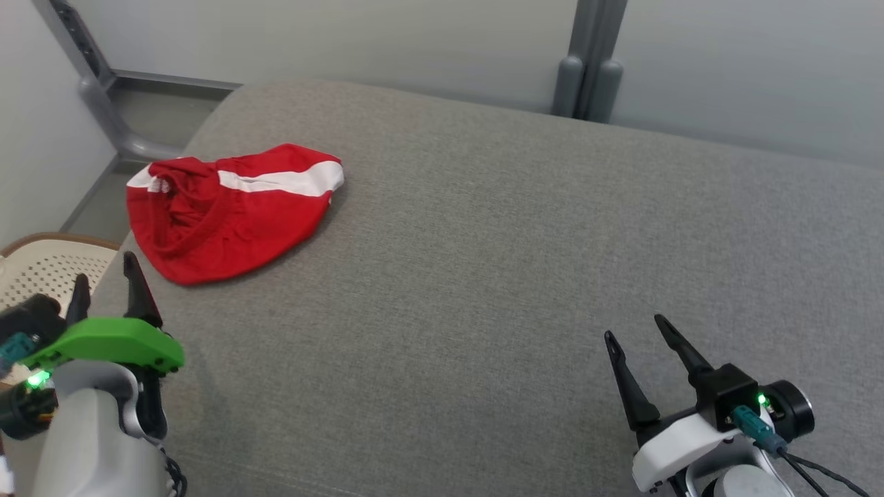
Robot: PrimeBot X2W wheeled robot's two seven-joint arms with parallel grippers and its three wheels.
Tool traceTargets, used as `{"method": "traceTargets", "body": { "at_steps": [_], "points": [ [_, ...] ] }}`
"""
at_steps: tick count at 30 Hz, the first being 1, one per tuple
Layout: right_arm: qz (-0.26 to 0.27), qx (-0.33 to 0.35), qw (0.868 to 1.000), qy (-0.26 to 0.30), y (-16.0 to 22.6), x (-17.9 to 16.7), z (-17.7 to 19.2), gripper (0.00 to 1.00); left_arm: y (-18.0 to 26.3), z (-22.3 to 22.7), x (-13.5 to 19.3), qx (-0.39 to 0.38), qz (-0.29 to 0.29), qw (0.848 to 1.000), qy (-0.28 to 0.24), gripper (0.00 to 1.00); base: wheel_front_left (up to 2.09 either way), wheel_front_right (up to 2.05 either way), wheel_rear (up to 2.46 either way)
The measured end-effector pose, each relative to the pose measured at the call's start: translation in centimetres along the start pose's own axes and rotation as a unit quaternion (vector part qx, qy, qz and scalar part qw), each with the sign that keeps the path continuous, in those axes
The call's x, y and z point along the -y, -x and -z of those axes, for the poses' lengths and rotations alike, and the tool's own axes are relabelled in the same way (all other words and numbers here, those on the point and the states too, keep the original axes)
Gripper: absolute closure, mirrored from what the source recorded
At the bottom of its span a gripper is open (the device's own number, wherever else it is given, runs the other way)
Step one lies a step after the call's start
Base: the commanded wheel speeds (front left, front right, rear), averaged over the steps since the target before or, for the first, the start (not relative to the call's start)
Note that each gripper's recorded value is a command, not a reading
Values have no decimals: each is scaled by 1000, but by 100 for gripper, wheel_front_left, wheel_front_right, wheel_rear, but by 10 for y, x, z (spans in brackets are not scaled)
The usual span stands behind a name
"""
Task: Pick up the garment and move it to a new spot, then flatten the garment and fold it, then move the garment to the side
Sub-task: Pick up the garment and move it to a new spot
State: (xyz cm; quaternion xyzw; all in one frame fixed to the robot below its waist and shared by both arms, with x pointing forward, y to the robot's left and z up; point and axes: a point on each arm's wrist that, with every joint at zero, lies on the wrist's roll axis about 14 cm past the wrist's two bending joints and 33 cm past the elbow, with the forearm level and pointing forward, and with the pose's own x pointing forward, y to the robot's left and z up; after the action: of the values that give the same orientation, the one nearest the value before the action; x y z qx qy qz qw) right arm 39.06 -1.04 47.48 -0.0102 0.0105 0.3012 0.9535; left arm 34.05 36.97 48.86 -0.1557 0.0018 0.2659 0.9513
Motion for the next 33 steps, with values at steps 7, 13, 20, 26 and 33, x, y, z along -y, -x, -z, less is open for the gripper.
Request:
{"method": "traceTargets", "body": {
  "at_steps": [7, 13, 20, 26, 33],
  "points": [
    [22, -8, 1000, 8, 1, 31, 4, 0, -58, 20, 10, -79, -23, 997, 2, 0, 0, 0, 0],
    [50, -24, 998, 4, 7, 57, 16, 0, -99, 58, 32, -158, -15, 987, -7, 0, 0, 0, 0],
    [81, -62, 995, 6, 26, 78, 35, 0, -111, 127, 38, -252, -25, 966, -49, 0, 0, 0, 0],
    [118, -88, 989, 10, 49, 97, 42, 0, -114, 175, 61, -312, -25, 949, -30, 24, 0, 0, 0],
    [142, -101, 985, 10, 61, 108, 47, 0, -122, 193, 77, -331, -10, 943, -35, 100, 0, 0, 0]
  ]
}}
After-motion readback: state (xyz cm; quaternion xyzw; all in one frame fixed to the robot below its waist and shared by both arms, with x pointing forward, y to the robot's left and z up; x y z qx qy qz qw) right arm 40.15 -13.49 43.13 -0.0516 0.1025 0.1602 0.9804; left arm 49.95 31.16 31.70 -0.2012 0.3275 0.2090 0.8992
